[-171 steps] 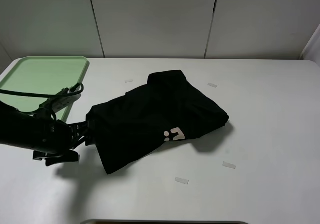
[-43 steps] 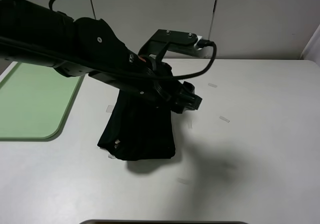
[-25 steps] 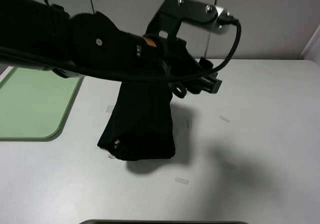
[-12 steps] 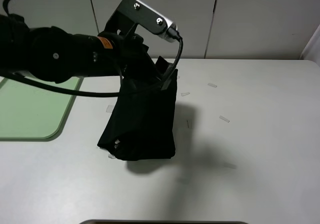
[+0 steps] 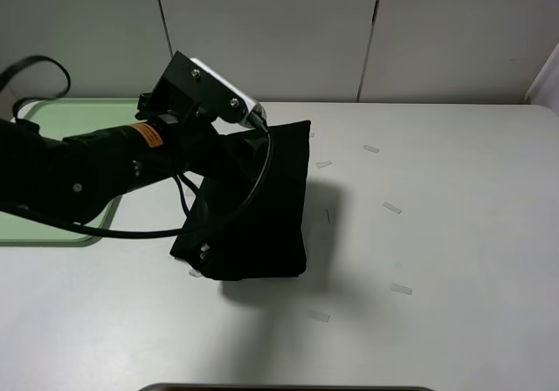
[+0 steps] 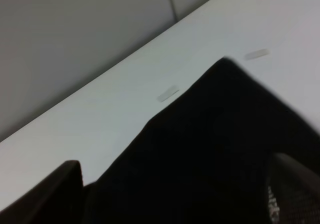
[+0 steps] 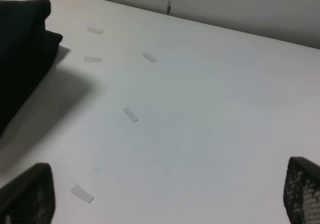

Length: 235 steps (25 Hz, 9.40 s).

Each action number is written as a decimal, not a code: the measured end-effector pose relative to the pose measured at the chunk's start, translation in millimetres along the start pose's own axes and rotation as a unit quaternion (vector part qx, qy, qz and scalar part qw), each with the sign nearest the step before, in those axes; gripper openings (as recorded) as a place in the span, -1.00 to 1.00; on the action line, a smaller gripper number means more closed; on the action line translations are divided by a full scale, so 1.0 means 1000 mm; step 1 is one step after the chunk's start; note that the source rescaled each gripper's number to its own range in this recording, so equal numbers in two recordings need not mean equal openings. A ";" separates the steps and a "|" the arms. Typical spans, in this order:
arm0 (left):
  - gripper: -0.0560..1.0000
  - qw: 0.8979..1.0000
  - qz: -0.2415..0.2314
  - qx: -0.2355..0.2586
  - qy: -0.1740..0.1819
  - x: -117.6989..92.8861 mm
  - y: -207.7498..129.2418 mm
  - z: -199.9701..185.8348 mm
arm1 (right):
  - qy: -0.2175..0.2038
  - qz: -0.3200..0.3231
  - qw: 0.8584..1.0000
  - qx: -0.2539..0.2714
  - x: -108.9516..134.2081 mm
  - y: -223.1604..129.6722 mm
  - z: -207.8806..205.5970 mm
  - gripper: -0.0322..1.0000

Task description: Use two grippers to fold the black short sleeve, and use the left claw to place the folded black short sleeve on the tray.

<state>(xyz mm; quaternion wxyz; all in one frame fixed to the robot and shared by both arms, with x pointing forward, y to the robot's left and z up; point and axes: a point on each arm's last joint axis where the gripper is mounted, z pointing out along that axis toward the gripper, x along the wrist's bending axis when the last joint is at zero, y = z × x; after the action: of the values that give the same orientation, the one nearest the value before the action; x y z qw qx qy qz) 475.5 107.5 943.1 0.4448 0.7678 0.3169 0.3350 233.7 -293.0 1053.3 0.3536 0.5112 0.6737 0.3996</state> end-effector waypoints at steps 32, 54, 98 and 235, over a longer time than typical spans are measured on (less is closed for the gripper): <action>0.47 0.986 -0.081 -0.087 -0.121 -0.049 -0.052 0.071 | 0.000 0.000 1.000 0.000 0.000 0.000 0.000 1.00; 0.47 0.892 -0.428 0.145 0.021 0.056 0.018 -0.060 | 0.000 0.000 1.000 0.000 0.000 0.000 0.000 1.00; 0.80 0.837 -0.466 0.281 -0.059 0.090 -0.062 0.027 | 0.000 0.000 1.000 0.000 0.000 0.000 0.000 1.00; 1.00 0.958 -0.249 0.144 0.007 0.324 -0.011 -0.042 | 0.000 0.000 1.000 0.000 0.000 0.000 0.000 1.00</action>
<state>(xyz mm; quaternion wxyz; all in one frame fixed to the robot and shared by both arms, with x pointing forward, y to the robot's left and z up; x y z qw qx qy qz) 625.7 385.9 1024.6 0.3966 0.7181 0.5461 0.1697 233.7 -293.0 1053.3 0.3536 0.5112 0.6737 0.3996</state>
